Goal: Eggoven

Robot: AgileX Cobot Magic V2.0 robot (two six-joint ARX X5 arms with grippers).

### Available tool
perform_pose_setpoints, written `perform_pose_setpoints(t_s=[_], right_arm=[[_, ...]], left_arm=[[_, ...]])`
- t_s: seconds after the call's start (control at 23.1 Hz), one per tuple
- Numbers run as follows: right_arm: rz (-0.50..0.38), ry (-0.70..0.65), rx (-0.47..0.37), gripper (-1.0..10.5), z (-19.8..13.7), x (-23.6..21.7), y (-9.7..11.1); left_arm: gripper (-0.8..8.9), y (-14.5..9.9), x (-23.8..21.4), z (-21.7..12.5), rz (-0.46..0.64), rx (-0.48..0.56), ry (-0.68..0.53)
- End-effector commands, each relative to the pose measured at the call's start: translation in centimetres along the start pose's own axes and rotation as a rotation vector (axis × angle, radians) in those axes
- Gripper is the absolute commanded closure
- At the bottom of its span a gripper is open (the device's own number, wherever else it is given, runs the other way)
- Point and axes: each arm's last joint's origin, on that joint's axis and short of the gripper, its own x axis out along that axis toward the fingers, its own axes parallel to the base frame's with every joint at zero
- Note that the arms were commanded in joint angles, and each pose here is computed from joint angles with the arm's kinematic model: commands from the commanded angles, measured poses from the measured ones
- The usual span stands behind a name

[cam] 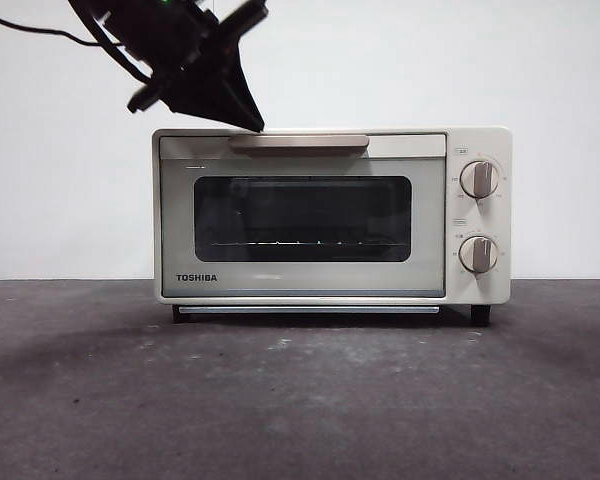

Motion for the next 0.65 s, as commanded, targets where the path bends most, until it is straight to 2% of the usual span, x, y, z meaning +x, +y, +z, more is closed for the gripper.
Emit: perform_pose_setpoints(t_s=[0.04, 0.39, 0.65], right_arm=[[-0.009, -0.014, -0.011, 9.4, 0.2, -0.3, 0.1], [-0.019, -0.001, -0.015, 9.4, 0.0, -0.5, 0.1], [-0.018, -0.003, -0.016, 9.4, 0.0, -0.5, 0.1]], left_arm=[[8.06, -0.3, 0.8, 0.6, -0.009, 0.030, -0.030], [8.06, 0.0, 2.1, -0.1, 0.015, 0.025, -0.007], [8.06, -1.3, 2.5, -1.1, -0.011, 0.048, 0.074]])
